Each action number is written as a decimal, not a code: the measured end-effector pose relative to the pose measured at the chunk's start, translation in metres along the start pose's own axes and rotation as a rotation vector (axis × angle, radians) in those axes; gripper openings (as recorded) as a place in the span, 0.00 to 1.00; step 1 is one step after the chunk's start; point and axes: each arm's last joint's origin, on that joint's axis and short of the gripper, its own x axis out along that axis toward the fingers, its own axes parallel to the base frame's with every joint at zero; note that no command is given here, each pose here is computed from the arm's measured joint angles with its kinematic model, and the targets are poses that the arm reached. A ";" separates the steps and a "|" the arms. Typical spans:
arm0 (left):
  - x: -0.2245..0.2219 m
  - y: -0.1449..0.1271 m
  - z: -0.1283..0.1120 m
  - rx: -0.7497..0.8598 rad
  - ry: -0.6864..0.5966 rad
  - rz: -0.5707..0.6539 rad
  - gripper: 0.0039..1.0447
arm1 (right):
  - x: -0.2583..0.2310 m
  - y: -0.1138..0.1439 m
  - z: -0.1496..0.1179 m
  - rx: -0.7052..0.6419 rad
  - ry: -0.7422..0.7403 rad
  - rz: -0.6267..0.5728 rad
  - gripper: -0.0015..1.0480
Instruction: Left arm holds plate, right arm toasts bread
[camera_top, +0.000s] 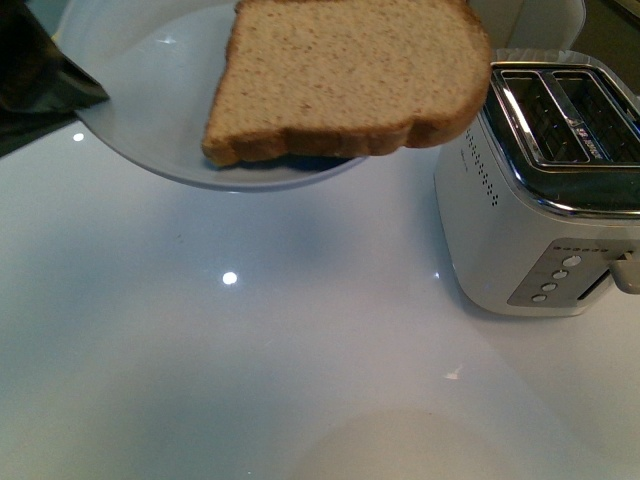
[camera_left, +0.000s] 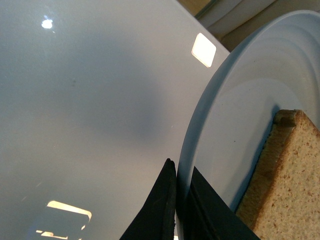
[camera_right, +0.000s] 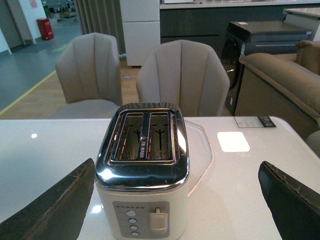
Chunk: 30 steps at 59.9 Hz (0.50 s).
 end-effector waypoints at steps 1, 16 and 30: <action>0.003 -0.002 -0.002 -0.002 0.006 0.000 0.02 | 0.000 0.000 0.000 0.000 0.000 0.000 0.92; 0.029 -0.028 -0.026 0.019 0.095 -0.027 0.02 | 0.000 0.000 0.000 0.000 0.000 0.000 0.92; 0.038 -0.039 -0.029 0.012 0.108 -0.041 0.02 | 0.000 0.000 0.000 0.000 0.000 0.000 0.92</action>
